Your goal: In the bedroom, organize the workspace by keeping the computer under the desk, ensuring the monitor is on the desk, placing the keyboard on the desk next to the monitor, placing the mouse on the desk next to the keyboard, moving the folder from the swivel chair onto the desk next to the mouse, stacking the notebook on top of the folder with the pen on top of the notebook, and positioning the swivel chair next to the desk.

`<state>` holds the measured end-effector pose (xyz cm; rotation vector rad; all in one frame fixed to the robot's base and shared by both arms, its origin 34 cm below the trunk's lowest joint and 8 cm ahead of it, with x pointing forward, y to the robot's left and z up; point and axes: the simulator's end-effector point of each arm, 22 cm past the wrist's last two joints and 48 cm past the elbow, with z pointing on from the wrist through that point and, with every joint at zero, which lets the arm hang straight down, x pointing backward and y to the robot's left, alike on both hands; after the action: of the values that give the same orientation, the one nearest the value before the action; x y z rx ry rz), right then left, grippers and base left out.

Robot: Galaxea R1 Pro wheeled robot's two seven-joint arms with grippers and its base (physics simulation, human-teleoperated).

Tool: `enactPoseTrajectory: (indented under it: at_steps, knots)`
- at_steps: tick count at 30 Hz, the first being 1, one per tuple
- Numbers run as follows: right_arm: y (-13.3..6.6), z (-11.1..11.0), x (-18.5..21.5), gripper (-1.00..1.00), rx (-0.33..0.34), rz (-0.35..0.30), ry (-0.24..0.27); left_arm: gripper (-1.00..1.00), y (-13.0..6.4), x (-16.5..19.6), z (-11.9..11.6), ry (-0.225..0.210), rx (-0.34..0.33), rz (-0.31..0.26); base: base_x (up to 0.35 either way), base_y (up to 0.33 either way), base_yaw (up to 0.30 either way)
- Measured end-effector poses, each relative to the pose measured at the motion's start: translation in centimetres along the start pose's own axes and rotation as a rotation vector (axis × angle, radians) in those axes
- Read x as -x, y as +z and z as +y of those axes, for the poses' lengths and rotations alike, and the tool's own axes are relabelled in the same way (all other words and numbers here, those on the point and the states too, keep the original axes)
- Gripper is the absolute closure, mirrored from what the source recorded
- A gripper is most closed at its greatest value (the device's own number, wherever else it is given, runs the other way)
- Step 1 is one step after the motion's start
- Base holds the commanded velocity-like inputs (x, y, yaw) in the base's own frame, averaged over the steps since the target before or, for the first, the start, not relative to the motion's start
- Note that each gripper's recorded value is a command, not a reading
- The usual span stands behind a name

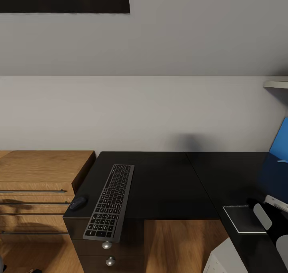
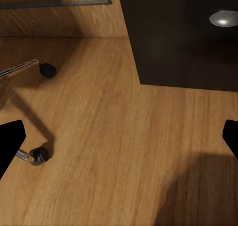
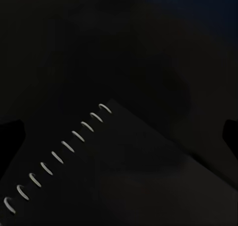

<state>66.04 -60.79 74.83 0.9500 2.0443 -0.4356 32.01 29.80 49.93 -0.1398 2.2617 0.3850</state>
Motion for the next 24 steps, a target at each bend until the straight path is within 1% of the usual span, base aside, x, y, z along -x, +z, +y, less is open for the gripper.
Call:
enactPoseTrajectory:
  at_steps: [11, 16, 17, 18, 24]
  knots:
    - [0.05, 0.58, 0.01, -1.0, 0.036, 0.005, 0.007, -1.0, -0.01, -0.02, -0.03, 0.001, -0.001, 0.001, 0.0, 0.0, 0.0]
    - [0.15, 0.28, 0.05, -1.0, 0.042, 0.013, 0.047, -1.0, -0.01, -0.02, -0.04, 0.001, -0.001, 0.001, 0.0, 0.0, 0.0]
    - [0.22, -0.07, 0.11, -1.0, 0.039, 0.017, 0.069, -1.0, -0.01, -0.02, -0.04, 0.001, -0.001, 0.001, 0.0, 0.0, 0.0]
    - [0.24, -0.17, 0.12, -1.0, 0.038, 0.018, 0.075, -1.0, -0.01, -0.01, -0.04, 0.001, -0.001, 0.001, 0.0, 0.0, 0.0]
    - [0.28, -0.34, 0.1, -1.0, 0.036, 0.02, 0.082, -1.0, -0.01, 0.03, -0.09, 0.002, -0.003, -0.001, 0.0, 0.0, 0.0]
